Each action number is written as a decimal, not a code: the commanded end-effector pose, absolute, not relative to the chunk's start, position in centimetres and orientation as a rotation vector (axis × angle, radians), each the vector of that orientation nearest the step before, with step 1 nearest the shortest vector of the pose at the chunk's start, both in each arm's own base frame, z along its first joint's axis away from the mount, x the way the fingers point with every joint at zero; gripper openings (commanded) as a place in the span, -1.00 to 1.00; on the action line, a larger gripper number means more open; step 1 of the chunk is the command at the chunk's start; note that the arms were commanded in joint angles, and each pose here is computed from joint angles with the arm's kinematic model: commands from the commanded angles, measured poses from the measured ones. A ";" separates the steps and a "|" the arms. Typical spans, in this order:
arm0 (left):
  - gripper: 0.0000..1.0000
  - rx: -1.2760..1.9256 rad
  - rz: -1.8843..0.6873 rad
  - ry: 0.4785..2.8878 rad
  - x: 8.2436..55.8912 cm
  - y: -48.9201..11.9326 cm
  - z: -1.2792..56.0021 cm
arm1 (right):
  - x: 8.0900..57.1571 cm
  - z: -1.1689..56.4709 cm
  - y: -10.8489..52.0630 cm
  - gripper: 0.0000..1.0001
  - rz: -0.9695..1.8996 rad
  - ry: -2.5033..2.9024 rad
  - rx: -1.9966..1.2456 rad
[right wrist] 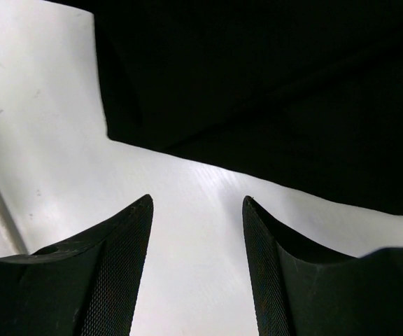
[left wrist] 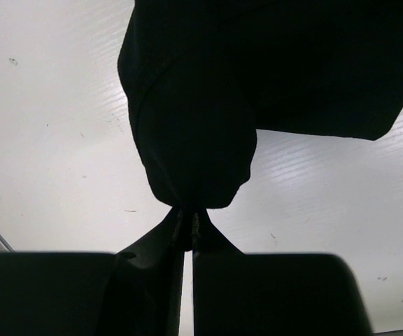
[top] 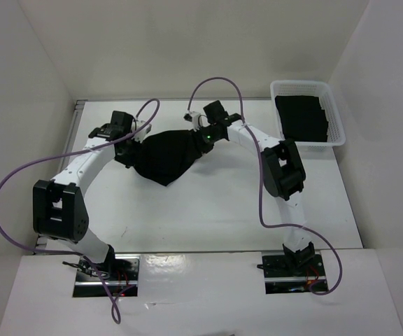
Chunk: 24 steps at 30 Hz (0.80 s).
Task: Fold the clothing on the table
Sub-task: Flatten the skirt out
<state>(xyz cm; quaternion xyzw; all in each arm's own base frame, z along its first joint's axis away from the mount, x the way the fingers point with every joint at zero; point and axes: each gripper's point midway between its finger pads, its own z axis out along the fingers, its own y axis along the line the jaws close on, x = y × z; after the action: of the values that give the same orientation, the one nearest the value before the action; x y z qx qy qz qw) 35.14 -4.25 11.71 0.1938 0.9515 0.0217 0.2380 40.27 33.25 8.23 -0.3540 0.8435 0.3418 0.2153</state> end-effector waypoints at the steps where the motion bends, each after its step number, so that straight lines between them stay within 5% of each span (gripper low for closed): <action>1: -1.00 0.486 0.035 2.584 35.2 -4.3 12.6 | 40.0 10.8 34.6 0.18 1.058 2.277 -0.987; 24: -1.00 0.469 0.034 2.625 34.5 -3.9 11.1 | 35.5 6.7 41.0 0.18 1.358 2.288 -1.128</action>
<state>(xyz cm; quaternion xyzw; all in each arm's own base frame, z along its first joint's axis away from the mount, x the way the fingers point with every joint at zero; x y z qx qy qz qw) 34.52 -3.87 10.68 0.1788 0.9572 0.0171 0.2271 34.49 39.95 4.27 -0.3774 0.8054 0.4451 0.1039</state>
